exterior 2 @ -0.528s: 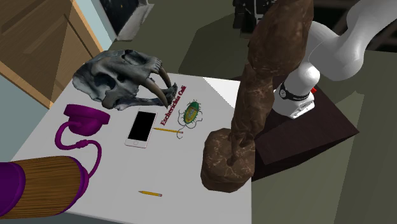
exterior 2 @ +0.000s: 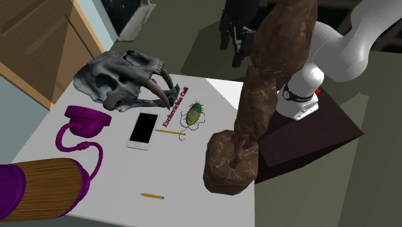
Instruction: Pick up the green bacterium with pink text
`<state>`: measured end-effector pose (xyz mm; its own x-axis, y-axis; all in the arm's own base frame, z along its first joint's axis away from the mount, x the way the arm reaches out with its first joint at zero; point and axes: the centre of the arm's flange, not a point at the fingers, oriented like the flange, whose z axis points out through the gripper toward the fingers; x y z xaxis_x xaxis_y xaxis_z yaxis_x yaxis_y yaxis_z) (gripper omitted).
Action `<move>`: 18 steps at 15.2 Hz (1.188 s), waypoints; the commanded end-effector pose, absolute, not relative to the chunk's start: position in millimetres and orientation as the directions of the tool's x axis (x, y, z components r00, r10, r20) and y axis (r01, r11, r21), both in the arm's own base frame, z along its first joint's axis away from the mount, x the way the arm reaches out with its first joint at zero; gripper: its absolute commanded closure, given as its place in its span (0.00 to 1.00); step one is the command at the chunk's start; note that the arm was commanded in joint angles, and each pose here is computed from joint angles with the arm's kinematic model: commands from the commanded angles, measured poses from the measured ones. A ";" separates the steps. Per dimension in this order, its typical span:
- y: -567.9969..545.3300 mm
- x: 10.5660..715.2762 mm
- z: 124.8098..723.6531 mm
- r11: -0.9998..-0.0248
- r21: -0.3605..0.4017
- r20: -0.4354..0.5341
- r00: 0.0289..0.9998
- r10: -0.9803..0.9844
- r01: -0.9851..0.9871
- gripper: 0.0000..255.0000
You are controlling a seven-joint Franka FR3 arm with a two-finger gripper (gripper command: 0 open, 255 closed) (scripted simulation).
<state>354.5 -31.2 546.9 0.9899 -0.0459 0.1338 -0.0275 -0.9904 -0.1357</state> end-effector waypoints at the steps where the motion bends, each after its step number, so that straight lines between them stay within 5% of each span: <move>1: -38.0 360.4 523.2 -0.988 -0.153 0.140 0.989 -0.042 -0.021 0.00; 18: -95.6 434.4 310.2 -0.955 -0.294 0.176 0.984 -0.019 0.034 0.00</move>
